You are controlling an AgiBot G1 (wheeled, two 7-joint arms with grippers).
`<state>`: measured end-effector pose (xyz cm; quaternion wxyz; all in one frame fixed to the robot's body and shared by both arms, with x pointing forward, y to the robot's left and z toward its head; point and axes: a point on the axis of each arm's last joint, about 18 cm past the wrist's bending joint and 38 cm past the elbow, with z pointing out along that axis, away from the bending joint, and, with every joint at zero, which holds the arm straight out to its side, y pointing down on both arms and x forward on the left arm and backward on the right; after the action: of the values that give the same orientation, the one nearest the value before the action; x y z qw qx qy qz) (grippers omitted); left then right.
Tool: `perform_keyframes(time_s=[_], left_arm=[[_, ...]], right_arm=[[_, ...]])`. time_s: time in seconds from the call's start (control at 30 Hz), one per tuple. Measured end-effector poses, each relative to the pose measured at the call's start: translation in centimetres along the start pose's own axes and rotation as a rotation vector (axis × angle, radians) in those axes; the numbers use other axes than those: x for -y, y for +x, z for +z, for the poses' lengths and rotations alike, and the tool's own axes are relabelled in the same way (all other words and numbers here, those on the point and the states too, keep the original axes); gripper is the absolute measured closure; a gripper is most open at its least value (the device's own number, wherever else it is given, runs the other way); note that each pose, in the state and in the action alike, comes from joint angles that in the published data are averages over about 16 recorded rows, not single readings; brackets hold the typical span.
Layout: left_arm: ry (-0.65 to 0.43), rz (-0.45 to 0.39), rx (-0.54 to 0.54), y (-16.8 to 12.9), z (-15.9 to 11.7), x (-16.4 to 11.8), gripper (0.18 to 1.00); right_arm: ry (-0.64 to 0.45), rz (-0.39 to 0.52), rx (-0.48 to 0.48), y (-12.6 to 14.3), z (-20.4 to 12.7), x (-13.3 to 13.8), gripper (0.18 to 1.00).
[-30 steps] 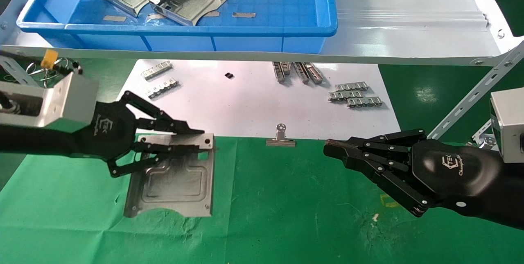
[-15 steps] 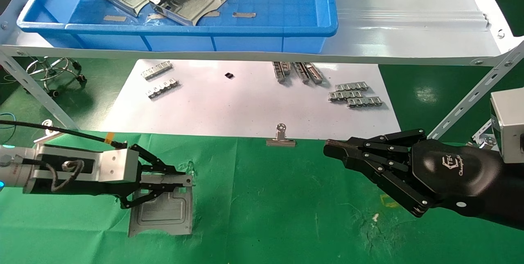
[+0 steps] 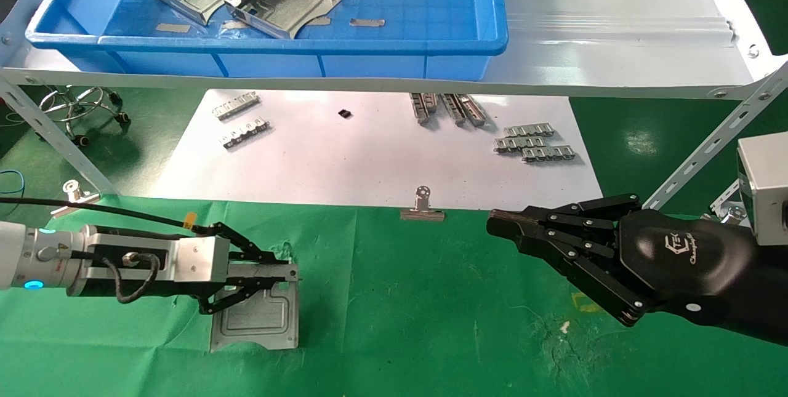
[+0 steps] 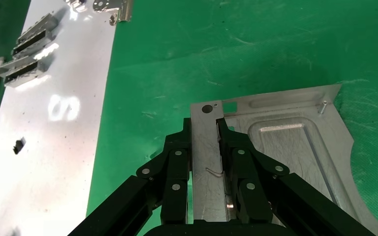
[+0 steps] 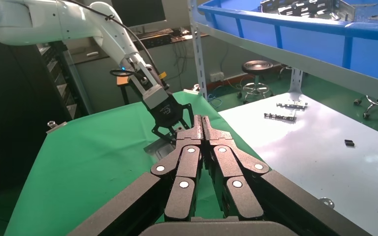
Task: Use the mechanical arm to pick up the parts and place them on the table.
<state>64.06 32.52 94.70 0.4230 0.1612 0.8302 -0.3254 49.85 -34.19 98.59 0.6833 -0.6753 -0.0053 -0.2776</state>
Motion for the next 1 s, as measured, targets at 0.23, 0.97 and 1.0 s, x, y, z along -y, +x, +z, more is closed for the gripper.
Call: perform_keyframes(time_s=[0.23, 0.97, 1.0], left_arm=[[-0.014, 0.017, 0.003, 0.1, 0.1, -0.4, 0.903], [0.081, -0.091, -0.007, 0.5, -3.5, 2.2, 0.630], [0.092, -0.102, -0.010, 0.7, -3.6, 2.5, 0.613]], right_arm=[[0.000, 0.000, 0.000, 0.0, 0.0, 0.0, 0.987], [0.000, 0.000, 0.000, 0.0, 0.0, 0.0, 0.987], [0.000, 0.000, 0.000, 0.0, 0.0, 0.0, 0.987]])
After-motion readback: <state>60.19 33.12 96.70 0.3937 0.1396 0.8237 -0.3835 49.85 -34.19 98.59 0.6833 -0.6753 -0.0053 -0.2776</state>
